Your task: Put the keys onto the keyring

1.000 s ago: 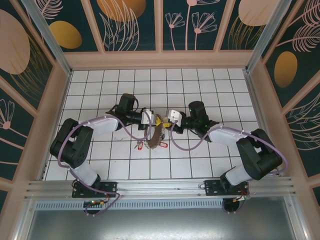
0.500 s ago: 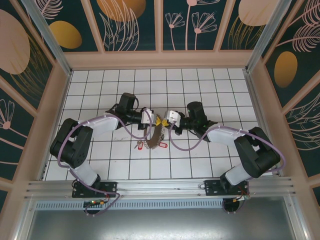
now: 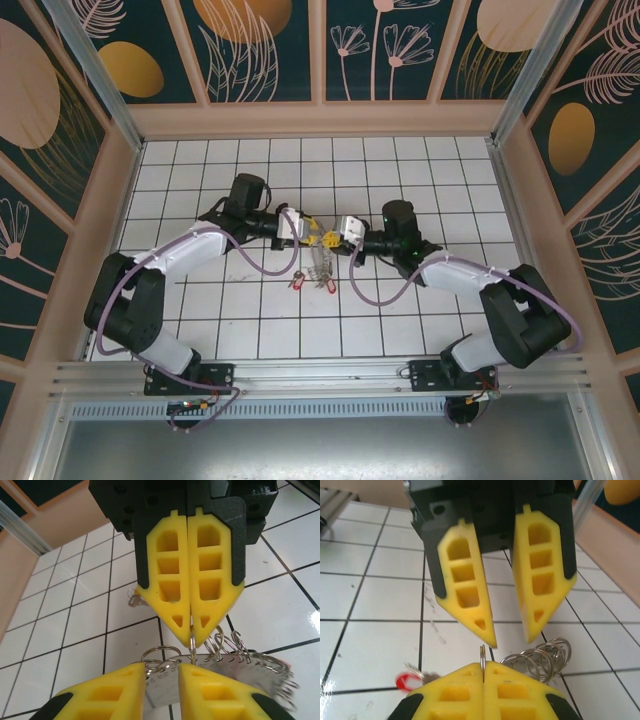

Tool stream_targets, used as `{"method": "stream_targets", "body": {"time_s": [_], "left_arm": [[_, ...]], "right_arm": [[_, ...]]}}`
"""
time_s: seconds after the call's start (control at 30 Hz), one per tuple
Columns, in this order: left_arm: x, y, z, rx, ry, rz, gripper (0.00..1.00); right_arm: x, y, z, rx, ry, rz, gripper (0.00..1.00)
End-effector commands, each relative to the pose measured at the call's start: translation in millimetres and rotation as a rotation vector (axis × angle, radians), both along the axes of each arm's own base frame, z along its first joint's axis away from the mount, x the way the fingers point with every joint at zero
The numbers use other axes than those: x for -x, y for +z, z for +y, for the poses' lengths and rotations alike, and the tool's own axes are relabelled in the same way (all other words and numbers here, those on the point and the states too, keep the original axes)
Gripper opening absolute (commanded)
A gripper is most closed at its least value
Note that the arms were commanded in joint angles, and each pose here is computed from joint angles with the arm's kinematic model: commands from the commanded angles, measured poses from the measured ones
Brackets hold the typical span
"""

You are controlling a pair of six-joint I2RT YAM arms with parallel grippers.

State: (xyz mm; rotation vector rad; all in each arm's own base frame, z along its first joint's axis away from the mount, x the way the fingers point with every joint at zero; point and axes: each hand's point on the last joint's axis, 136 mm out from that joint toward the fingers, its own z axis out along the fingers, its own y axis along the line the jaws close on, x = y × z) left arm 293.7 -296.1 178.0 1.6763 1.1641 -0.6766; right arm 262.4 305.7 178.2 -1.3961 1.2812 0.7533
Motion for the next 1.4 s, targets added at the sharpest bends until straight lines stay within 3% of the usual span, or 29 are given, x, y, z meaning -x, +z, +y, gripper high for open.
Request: {"method": "stream_targets", "body": {"time_s": [0.0, 0.4, 0.87, 1.37], "left_arm": [[7, 11, 1, 0.021, -0.029, 0.015, 0.26], [19, 12, 0, 0.044, -0.075, 0.047, 0.26], [14, 26, 1, 0.137, -0.087, 0.092, 0.26], [14, 18, -1, 0.131, -0.115, 0.078, 0.24]], "right_arm": [[11, 40, 6, -0.089, 0.097, -0.068, 0.0], [2, 50, -4, -0.106, 0.057, -0.185, 0.0], [6, 49, -2, -0.088, 0.09, -0.174, 0.0], [4, 55, 7, -0.121, 0.104, -0.161, 0.0]]}}
